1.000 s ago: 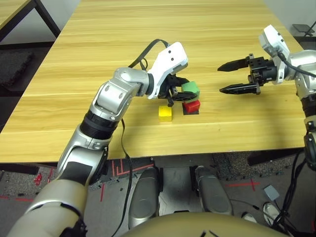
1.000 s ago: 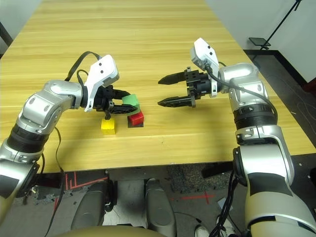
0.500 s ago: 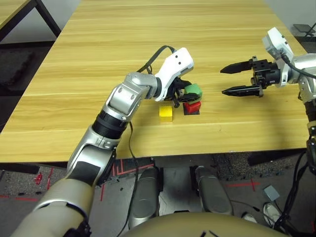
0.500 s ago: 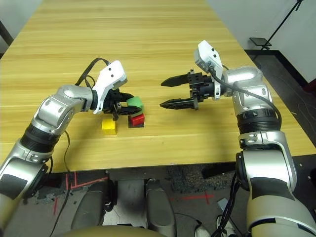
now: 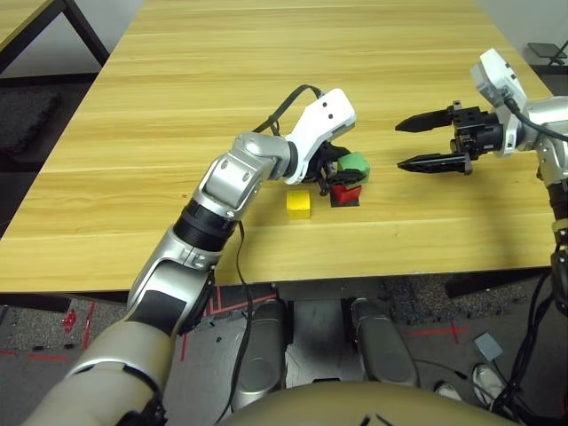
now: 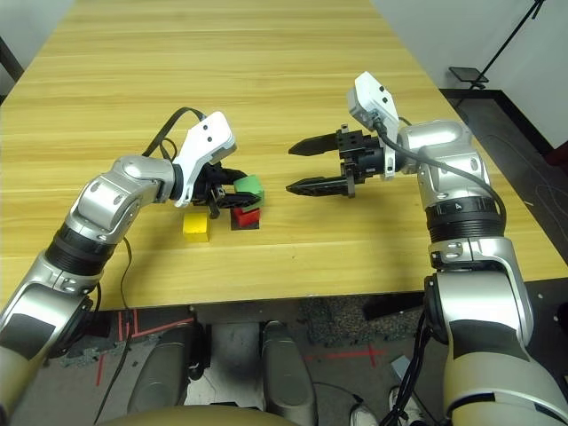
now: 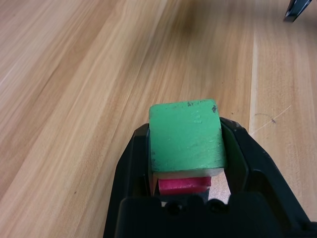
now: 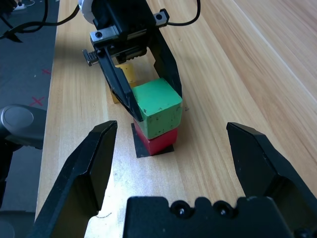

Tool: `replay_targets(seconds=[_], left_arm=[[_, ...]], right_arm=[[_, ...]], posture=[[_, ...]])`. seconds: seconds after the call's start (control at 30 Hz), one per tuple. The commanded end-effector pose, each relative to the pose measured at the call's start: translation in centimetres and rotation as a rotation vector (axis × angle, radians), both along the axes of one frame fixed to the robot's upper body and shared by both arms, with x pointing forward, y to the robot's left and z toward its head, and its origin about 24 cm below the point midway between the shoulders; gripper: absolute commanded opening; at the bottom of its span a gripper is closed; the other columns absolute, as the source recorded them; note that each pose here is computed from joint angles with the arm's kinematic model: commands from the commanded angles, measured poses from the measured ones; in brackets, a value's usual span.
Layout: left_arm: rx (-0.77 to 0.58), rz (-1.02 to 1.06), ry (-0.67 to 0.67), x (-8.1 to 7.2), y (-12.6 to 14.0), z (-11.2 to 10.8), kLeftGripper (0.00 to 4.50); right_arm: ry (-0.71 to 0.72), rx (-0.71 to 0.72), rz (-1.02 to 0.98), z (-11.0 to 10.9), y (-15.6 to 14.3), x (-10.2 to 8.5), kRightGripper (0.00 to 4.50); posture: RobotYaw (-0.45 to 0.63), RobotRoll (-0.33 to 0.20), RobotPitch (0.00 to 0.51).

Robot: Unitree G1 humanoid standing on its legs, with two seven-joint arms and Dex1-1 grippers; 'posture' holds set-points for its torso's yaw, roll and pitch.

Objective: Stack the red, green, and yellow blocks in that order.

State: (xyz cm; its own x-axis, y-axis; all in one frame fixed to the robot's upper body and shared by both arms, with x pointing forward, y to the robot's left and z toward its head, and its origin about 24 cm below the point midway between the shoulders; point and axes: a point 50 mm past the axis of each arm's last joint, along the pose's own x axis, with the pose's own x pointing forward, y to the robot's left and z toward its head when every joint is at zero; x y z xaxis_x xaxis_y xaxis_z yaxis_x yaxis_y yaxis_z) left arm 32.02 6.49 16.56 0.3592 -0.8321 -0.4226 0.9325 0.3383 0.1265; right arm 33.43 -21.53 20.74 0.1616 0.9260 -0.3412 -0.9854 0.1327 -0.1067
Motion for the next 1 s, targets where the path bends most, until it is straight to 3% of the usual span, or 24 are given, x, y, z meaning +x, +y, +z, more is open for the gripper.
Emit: replay_targets(seconds=[0.03, 0.4, 0.53, 0.63, 0.8, 1.0], left_arm=[[0.027, -0.006, 0.014, -0.1, 0.1, -1.1, 2.07], [0.075, -0.018, -0.003, -0.1, 0.6, -2.2, 2.07], [0.075, -0.041, -0.037, -0.2, 0.6, -1.4, 3.37], [0.059, -0.072, -0.082, -0.7, 1.2, 0.7, 4.40], [0.095, -0.092, -0.122, -2.4, 3.1, 3.7, 4.46], [0.216, -0.116, -0.038, -5.0, 6.2, 2.7, 4.46]], right_arm=[[-0.002, 0.024, -0.006, 0.1, -0.2, -0.2, 4.50], [-0.002, 0.033, -0.008, 0.2, -0.1, -0.2, 4.50], [0.000, 0.034, -0.013, 0.2, -0.2, -0.2, 4.50], [-0.003, 0.032, -0.014, 0.4, -0.2, 0.0, 4.50], [-0.009, 0.026, -0.013, 0.5, -0.3, 0.1, 4.50], [-0.014, 0.025, -0.001, 0.6, 0.0, 0.5, 4.50]], posture=[[0.18, -0.012, 0.166], [0.18, -0.016, 0.167], [0.19, -0.017, 0.161], [0.20, -0.020, 0.153], [0.22, -0.022, 0.145], [0.24, -0.029, 0.135]])
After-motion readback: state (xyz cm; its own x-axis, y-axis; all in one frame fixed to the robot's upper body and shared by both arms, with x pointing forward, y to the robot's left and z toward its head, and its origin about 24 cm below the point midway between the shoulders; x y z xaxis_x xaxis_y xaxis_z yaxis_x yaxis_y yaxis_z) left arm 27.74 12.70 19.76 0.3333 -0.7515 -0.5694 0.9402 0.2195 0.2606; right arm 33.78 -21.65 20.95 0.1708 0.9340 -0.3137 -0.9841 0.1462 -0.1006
